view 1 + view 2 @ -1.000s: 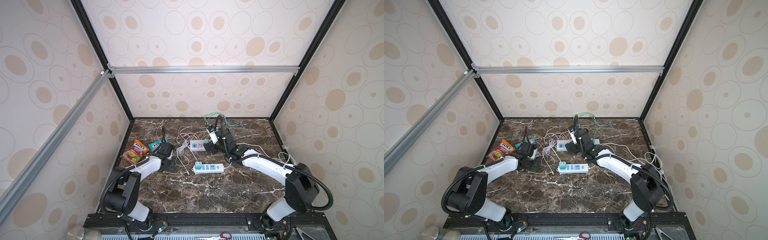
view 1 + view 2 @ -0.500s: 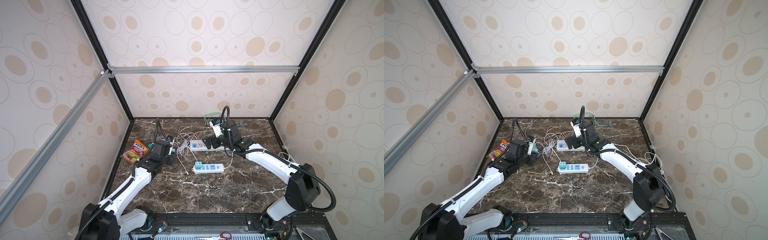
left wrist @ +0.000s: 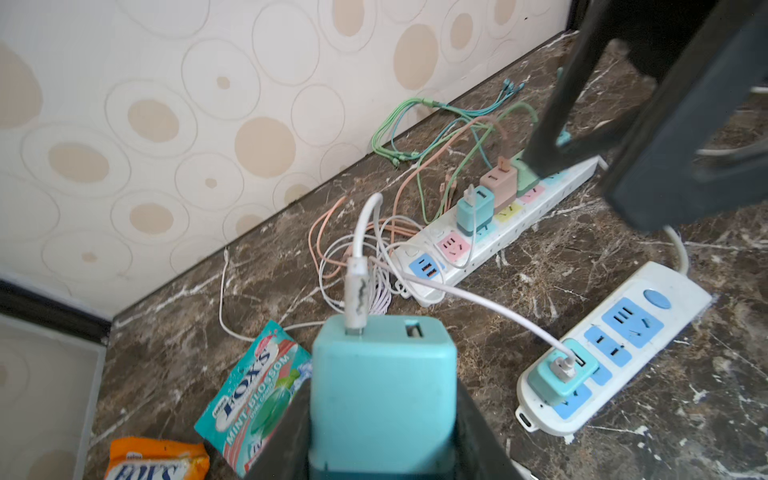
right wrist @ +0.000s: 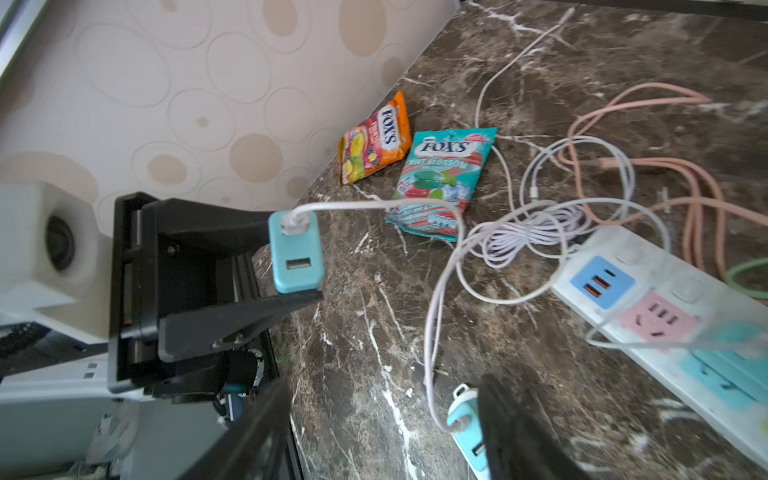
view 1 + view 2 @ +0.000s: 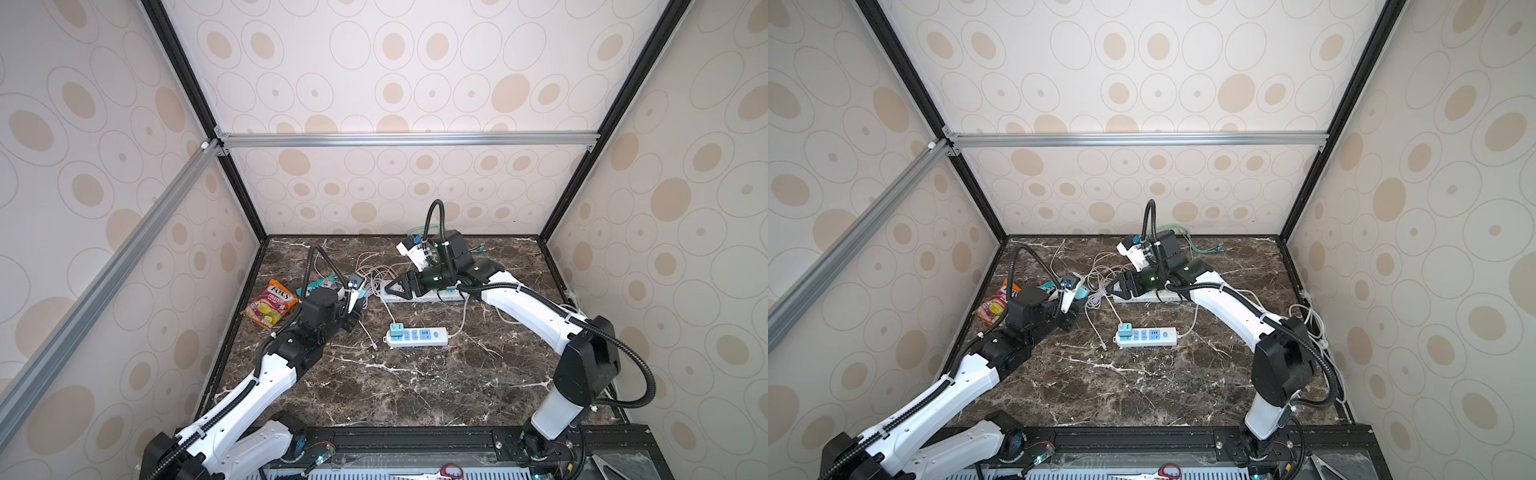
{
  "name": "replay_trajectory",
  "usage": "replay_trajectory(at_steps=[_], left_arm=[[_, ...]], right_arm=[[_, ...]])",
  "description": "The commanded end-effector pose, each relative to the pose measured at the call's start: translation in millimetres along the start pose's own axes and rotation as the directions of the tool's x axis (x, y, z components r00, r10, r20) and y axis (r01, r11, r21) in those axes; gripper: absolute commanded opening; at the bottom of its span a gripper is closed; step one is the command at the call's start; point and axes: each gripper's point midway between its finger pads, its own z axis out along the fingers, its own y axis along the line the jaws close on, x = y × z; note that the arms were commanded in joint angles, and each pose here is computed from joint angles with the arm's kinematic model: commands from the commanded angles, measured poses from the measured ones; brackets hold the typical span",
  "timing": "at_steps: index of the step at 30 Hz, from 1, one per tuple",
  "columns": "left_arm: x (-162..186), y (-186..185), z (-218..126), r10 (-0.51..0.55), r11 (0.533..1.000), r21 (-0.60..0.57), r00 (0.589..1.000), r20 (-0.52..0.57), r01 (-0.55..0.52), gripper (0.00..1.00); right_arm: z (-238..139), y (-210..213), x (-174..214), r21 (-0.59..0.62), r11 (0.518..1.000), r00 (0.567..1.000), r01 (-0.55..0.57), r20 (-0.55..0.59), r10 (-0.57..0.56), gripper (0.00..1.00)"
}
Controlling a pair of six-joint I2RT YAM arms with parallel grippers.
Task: Insert the plug
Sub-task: 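Lift the charger with the left while the right gripper reaches to take it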
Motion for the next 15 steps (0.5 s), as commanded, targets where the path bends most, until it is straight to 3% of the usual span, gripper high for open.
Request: replay_trajectory(at_steps=[1,2,4,10,15], left_arm=[[-23.5,-15.3,0.4,0.203,0.978,0.022,0.969,0.144,-0.208,0.0],[-27.0,-22.2,-1.0,0.242,0.967,0.029,0.952,0.189,-0.252,0.0],[-32.7,-30.9,-3.8,0.283,0.953,0.034,0.923,0.262,-0.302,0.0],[-27.1,-32.6,7.1,0.337,0.934,0.042,0.916,0.219,-0.354,0.0],[-33.7,-36.8,3.5,0.33,0.933,0.053,0.906,0.266,-0.355,0.0]], right_arm=[[10.5,32.9,3.4,-0.14,0.99,0.998,-0.032,-0.056,0.025,0.58],[13.7,32.9,2.6,-0.147,0.988,0.998,-0.044,-0.06,0.036,0.52],[18.7,30.4,-1.4,-0.148,0.986,0.996,-0.076,-0.054,0.069,0.52],[22.5,36.0,1.4,-0.167,0.985,0.997,-0.038,-0.074,0.026,0.54],[24.2,30.2,7.3,-0.143,0.989,0.996,-0.034,-0.088,0.022,0.55]])
